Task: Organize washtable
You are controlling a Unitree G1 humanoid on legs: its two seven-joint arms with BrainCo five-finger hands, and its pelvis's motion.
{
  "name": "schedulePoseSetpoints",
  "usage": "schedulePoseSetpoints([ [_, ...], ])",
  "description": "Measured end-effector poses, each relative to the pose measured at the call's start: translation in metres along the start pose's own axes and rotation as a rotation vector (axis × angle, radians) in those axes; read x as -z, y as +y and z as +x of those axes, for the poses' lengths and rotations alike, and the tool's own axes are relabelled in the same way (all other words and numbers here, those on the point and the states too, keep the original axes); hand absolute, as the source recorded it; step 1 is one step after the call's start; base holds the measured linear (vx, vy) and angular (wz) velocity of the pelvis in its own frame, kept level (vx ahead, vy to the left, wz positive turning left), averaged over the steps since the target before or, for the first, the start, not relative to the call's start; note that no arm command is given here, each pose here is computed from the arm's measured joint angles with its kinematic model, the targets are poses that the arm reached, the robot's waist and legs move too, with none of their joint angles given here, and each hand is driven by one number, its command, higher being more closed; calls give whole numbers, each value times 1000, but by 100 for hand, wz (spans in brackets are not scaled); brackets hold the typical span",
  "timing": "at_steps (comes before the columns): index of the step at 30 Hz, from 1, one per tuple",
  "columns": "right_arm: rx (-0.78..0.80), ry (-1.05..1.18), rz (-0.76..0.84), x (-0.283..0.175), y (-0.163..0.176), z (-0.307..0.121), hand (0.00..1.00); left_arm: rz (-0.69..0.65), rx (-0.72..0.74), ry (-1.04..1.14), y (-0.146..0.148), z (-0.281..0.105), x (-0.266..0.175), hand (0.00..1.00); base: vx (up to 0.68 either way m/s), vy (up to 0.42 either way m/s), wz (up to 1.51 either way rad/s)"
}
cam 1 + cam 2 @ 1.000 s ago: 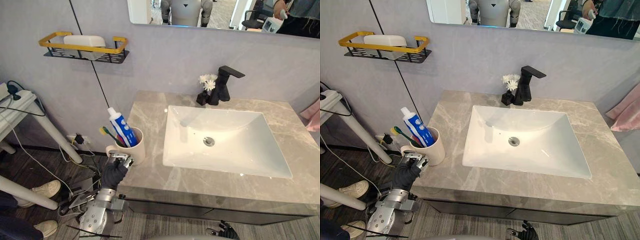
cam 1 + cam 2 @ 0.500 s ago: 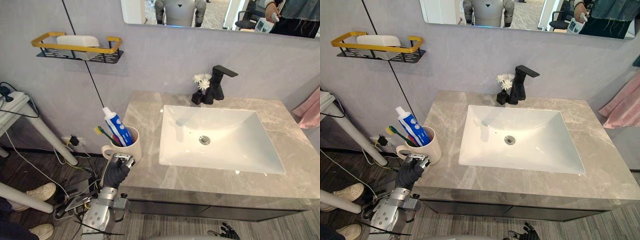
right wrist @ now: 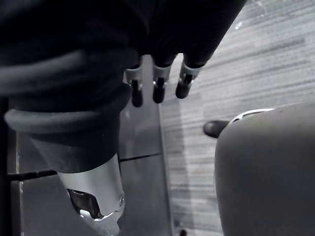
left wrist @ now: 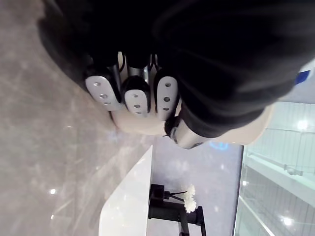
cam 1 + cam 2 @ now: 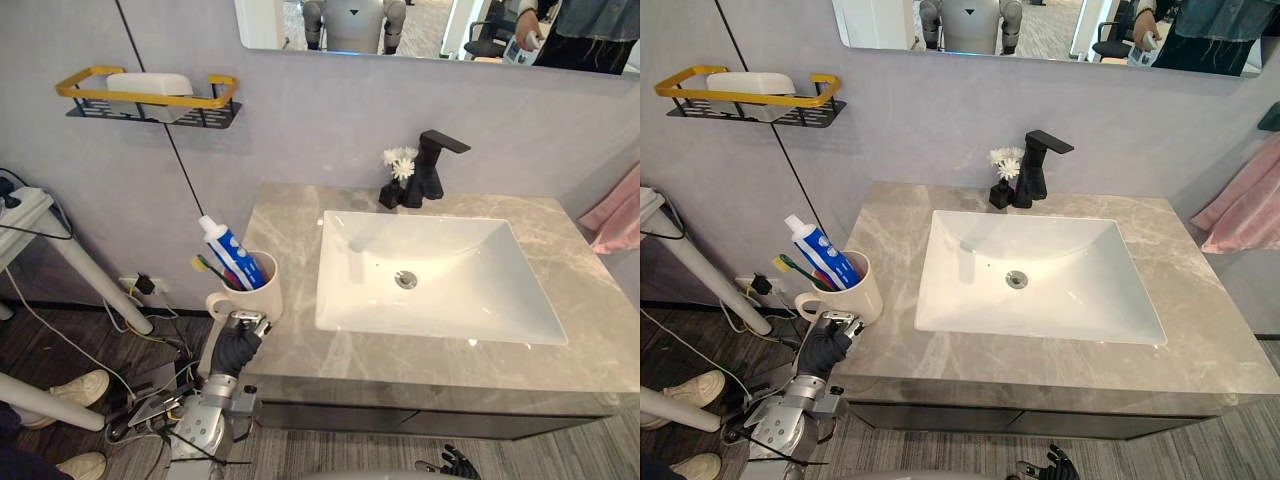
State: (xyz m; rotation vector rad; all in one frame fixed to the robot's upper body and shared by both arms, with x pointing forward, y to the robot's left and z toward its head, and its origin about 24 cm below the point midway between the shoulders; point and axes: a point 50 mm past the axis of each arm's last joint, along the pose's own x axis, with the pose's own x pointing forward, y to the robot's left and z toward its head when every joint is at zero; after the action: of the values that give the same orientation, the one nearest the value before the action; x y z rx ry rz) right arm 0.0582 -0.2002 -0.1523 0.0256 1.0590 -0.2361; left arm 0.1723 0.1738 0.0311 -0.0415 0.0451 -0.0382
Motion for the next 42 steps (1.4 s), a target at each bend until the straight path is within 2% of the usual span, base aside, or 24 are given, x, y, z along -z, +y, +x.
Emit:
schedulePoseSetpoints([
  [18,0,-13,-10,-3,-1,1,0,55,-51,-11,11,14,0,100,0,-1,-1],
  [27,7,-11,-24,-3,-6,0,0,105,-135,-28,26,21,-4,100,2,-1,-1],
  [42,3,-16,-40,-5,-13,1,0,171,-144,-41,32,34,-8,100,0,0,0],
])
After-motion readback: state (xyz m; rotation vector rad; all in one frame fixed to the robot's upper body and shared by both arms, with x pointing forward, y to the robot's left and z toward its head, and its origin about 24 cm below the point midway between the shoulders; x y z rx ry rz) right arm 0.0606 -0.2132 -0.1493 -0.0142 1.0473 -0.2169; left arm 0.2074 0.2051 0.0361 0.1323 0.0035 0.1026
